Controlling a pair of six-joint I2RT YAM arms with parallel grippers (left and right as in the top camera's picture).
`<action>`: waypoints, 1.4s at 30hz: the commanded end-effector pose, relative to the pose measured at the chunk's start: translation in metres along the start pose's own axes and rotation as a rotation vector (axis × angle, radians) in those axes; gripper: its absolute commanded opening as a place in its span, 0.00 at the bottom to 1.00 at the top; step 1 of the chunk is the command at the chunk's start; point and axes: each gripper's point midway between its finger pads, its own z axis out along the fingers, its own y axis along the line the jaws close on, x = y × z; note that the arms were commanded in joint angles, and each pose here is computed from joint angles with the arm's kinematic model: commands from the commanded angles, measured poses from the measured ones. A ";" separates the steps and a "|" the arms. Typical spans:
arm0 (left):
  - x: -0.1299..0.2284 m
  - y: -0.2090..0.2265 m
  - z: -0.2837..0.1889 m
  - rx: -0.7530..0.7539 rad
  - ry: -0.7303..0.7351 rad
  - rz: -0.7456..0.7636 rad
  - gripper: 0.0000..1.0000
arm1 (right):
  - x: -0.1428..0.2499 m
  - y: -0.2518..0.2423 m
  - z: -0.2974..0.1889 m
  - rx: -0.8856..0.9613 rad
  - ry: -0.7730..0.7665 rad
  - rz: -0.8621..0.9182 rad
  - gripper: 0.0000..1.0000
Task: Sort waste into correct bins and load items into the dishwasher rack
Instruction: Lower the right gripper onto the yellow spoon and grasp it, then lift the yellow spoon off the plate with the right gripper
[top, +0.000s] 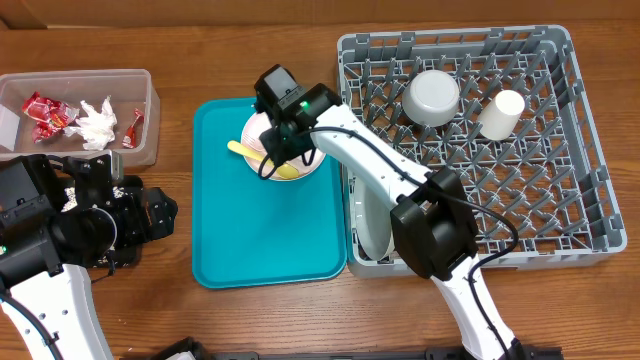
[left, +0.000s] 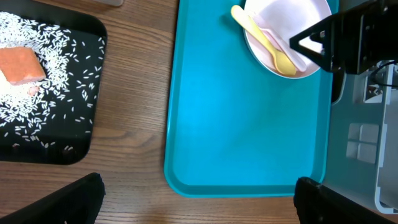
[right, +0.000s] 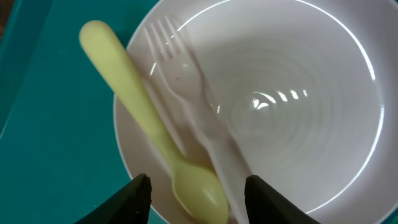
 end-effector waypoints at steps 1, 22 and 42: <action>0.000 0.001 0.002 0.007 0.001 0.000 1.00 | -0.015 0.021 -0.022 -0.037 -0.065 -0.037 0.52; 0.000 0.001 0.002 0.007 0.001 0.000 1.00 | -0.001 0.024 0.030 -0.015 -0.060 -0.107 0.53; 0.000 0.001 0.002 0.007 0.001 0.000 1.00 | 0.008 0.017 0.055 0.010 -0.027 -0.111 0.49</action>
